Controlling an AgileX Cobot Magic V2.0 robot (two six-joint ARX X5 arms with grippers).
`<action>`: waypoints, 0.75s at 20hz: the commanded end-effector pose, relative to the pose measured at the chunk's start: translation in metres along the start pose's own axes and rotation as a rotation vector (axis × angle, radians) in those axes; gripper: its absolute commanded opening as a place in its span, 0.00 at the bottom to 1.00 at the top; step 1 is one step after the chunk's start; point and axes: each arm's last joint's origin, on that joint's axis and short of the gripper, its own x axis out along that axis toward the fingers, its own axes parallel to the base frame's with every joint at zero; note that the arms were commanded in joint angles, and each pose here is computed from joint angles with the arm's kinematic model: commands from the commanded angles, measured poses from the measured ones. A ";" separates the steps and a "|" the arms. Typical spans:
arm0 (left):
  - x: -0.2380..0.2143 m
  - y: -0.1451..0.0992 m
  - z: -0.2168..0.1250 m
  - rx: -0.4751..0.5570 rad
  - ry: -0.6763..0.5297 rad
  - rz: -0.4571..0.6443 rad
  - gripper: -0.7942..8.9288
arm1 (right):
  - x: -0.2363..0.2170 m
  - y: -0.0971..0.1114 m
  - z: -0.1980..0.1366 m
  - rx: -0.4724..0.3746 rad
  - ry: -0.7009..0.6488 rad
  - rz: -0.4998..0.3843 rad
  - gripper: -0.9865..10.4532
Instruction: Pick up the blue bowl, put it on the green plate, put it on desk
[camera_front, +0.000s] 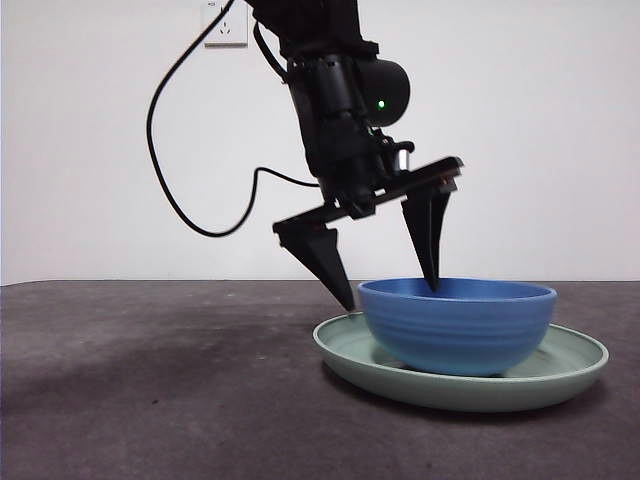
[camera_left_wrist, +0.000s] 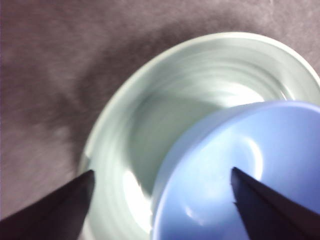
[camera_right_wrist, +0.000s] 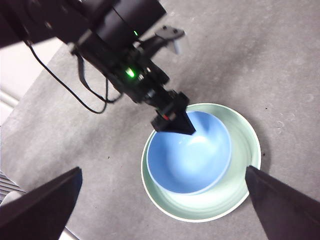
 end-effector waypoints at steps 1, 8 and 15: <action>-0.011 0.002 0.008 0.004 -0.014 0.003 0.56 | -0.002 0.002 0.004 -0.030 -0.015 0.001 0.54; -0.071 -0.005 0.004 0.089 0.022 0.011 0.56 | -0.002 0.002 0.004 -0.042 -0.015 0.001 0.54; -0.149 -0.027 -0.023 0.171 -0.133 -0.011 0.56 | -0.002 0.002 0.003 -0.037 -0.005 0.000 0.54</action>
